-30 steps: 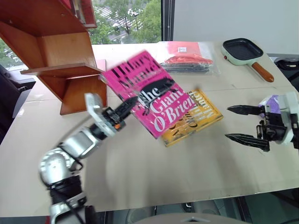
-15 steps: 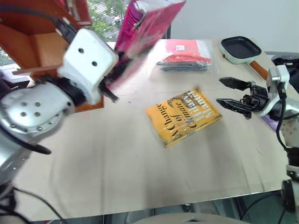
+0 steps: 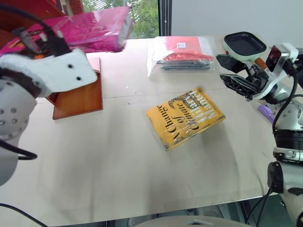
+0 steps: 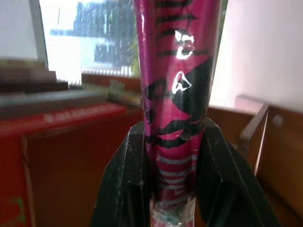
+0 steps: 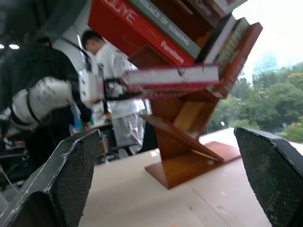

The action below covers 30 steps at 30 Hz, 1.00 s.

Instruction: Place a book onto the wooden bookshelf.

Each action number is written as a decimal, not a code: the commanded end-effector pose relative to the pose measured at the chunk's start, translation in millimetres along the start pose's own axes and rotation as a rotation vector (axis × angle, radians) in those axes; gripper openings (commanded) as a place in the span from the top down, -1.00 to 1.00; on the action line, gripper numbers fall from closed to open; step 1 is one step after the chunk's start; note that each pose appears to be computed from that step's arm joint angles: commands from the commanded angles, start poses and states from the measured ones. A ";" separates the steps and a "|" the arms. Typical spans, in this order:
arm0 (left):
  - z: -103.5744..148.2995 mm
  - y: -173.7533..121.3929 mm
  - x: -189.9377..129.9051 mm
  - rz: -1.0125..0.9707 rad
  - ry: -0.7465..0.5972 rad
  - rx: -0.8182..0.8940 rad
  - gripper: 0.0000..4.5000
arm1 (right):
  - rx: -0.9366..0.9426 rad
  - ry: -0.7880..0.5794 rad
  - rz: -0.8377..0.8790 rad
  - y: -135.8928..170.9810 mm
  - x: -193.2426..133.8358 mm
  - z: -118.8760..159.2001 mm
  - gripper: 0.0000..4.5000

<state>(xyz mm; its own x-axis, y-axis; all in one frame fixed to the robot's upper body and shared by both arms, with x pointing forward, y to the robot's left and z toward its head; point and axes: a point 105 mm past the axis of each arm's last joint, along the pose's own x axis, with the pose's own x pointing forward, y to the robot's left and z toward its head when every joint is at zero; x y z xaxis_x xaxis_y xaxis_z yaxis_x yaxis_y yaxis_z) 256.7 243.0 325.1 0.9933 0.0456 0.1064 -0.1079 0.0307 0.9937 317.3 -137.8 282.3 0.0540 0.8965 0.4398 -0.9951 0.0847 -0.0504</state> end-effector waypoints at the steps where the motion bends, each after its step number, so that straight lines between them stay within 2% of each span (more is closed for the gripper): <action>1: -11.3 24.9 -8.2 0.109 0.064 0.063 0.72 | -0.039 -0.039 0.036 5.6 5.0 17.7 -1.00; 6: -38.2 7.7 0.4 -0.015 0.162 0.035 0.72 | -0.049 -0.031 0.026 6.5 3.4 12.3 -1.00; 12: -52.5 2.8 17.9 -0.116 0.194 0.047 0.72 | -0.066 -0.030 0.019 10.0 3.1 8.4 -1.00; 17: -65.4 -4.1 20.2 -0.185 0.240 0.035 0.72 | -0.085 -0.032 -0.009 11.6 -2.2 9.5 -1.00; 19: -69.3 -4.9 19.5 -0.197 0.258 0.014 0.25 | -0.090 -0.030 -0.019 12.5 -4.5 9.1 -1.00; 20: -71.2 -4.9 19.1 -0.201 0.268 0.003 0.09 | -0.092 -0.028 -0.023 12.9 -5.3 8.8 -1.00; 25: -70.6 2.3 18.1 -0.169 0.269 -0.019 -0.97 | -0.103 -0.032 -0.038 13.0 -7.5 9.9 -1.00; 30: -76.3 7.5 0.1 -0.107 0.326 -0.041 -0.97 | -0.108 -0.040 -0.064 10.4 -10.4 11.8 -1.00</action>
<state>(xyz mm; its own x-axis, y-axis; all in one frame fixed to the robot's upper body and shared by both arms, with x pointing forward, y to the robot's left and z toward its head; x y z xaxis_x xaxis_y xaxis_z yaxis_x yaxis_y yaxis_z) 264.8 318.8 309.8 0.9383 0.3242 -0.1206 0.0829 0.1280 0.9883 311.2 -144.0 274.4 0.1187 0.8819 0.4562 -0.9852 0.1618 -0.0564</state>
